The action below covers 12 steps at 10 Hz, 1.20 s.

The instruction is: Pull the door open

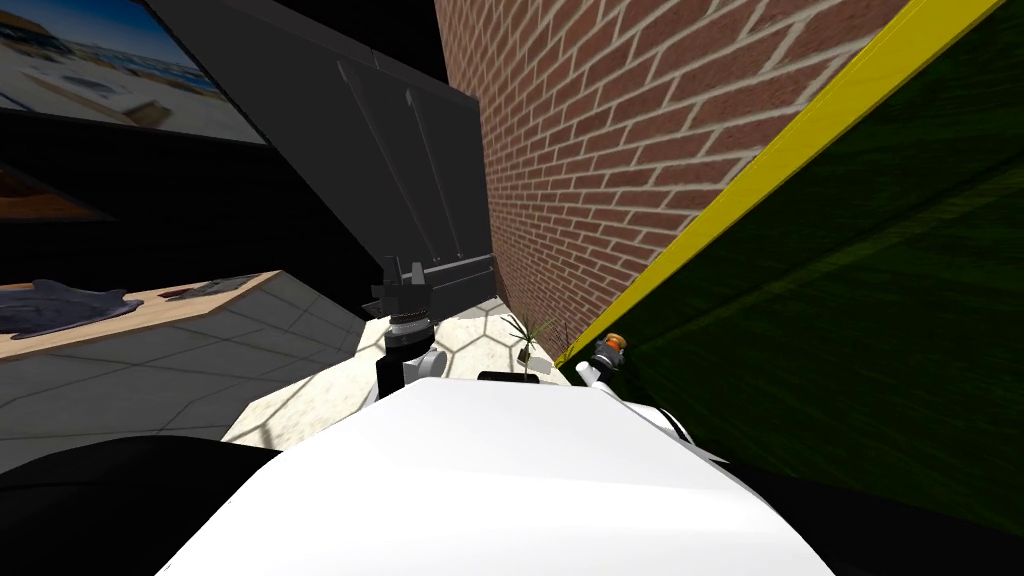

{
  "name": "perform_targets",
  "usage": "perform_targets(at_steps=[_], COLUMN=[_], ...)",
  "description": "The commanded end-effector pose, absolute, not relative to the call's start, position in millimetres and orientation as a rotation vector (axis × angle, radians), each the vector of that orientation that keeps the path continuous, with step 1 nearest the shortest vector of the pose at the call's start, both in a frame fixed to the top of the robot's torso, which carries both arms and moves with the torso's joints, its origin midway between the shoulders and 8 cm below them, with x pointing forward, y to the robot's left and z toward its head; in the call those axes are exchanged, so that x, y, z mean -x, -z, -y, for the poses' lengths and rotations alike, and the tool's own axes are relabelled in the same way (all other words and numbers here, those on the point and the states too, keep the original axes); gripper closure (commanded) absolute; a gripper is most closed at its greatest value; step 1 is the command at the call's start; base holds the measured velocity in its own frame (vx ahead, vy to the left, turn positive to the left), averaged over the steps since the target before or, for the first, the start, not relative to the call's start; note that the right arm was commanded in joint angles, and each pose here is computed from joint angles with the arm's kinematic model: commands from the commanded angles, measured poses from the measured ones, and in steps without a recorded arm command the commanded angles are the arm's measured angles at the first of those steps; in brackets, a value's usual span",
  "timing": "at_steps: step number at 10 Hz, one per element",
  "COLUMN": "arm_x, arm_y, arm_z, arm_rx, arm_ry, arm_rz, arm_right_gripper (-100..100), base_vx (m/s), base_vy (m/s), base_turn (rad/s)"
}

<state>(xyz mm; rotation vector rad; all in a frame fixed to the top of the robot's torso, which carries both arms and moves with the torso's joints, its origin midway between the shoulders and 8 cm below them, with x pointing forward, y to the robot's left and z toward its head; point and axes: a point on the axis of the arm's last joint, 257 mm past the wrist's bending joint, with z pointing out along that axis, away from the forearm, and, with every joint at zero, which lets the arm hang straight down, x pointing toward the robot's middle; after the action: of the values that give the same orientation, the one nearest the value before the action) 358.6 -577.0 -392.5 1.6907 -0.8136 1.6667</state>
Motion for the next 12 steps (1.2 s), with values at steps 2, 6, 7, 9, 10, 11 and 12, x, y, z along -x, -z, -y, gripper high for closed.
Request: perform_targets(at_steps=[2, 6, 7, 9, 10, 11, 12], arm_x=[-360.0, -357.4, -357.4, -357.6, -357.6, -357.8, -357.8], arm_y=[391.6, 395.6, 395.6, 395.4, 395.4, 395.2, 395.2], arm_z=[575.9, 575.1, 575.1, 575.1, 575.1, 575.0, 575.0], arm_rx=[-1.689, -1.700, -1.700, -1.701, -1.701, -1.702, -1.703], arm_ry=[-1.672, -1.663, -1.664, -1.666, -1.667, -1.669, -1.670], arm_rz=[0.814, 0.815, 0.814, 0.813, 0.812, 0.810, 0.810], arm_right_gripper=[100, 100, 100, 100, 100, 100, 100], base_vx=[-0.012, -0.087, -0.146, -0.147, -0.165, -0.147, -0.104], base_vy=[0.013, 0.099, 0.154, 0.112, 0.107, 0.128, 0.141], base_turn=[0.000, -0.021, -0.033, -0.023, -0.006, -0.027, -0.036])
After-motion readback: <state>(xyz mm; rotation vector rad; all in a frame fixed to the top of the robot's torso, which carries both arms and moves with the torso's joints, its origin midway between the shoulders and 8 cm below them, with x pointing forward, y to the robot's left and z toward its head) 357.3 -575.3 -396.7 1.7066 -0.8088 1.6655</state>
